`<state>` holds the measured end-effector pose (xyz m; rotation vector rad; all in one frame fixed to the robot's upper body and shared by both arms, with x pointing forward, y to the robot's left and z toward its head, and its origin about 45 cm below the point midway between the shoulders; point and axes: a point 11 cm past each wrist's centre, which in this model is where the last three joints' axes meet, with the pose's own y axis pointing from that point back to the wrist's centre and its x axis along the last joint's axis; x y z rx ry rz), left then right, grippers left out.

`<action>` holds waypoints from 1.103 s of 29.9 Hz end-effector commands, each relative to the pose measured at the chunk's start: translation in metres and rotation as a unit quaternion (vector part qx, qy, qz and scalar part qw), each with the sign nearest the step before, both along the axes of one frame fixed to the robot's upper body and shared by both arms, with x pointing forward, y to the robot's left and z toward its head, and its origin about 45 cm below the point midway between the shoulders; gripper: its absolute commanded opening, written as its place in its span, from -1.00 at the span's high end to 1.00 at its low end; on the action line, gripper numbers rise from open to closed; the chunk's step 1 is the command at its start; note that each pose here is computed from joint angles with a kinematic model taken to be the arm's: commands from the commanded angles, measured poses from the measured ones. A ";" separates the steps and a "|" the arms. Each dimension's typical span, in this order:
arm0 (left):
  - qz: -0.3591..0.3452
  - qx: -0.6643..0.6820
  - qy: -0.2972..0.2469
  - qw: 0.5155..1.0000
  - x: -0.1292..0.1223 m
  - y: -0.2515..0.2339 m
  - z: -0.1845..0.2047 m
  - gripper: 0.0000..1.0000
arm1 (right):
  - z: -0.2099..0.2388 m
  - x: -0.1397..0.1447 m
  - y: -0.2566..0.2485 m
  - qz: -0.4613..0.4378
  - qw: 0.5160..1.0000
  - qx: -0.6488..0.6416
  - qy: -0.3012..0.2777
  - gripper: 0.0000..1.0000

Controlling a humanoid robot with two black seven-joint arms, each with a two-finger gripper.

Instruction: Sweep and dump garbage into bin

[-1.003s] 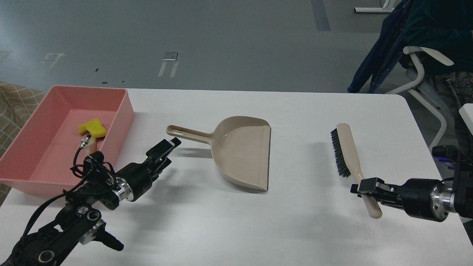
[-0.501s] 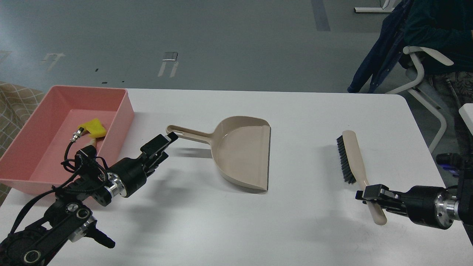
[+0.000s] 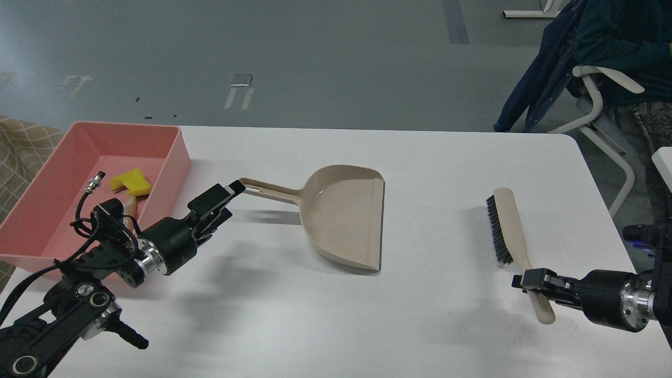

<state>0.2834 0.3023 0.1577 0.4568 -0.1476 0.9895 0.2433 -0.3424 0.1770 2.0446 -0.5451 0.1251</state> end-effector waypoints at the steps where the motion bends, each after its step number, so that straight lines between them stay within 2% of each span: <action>1: 0.000 0.000 -0.001 1.000 0.001 0.000 0.001 -0.95 | 0.000 0.000 -0.002 -0.003 1.000 -0.002 0.000 0.98; 4: 0.000 -0.001 -0.002 1.000 0.001 0.000 0.001 -0.95 | 0.000 0.002 -0.004 -0.007 1.000 -0.006 -0.001 0.80; 13: 0.000 -0.003 -0.003 1.000 0.001 -0.001 0.001 -0.95 | -0.001 0.002 -0.006 -0.010 1.000 -0.007 0.000 0.56; 15: 0.000 -0.003 -0.004 1.000 0.001 -0.001 0.002 -0.95 | -0.001 0.002 -0.005 -0.009 1.000 -0.007 0.000 0.40; 17: 0.000 -0.003 -0.004 1.000 0.001 -0.001 0.002 -0.95 | -0.001 0.002 -0.005 -0.009 1.000 -0.007 0.000 0.32; 27: 0.000 -0.006 -0.005 1.000 0.002 -0.003 0.002 -0.95 | -0.001 0.002 -0.006 -0.010 1.000 -0.008 0.001 0.04; 33: -0.001 -0.005 -0.006 1.000 0.002 -0.003 0.003 -0.95 | -0.001 0.001 -0.007 -0.012 1.000 -0.009 0.001 -0.32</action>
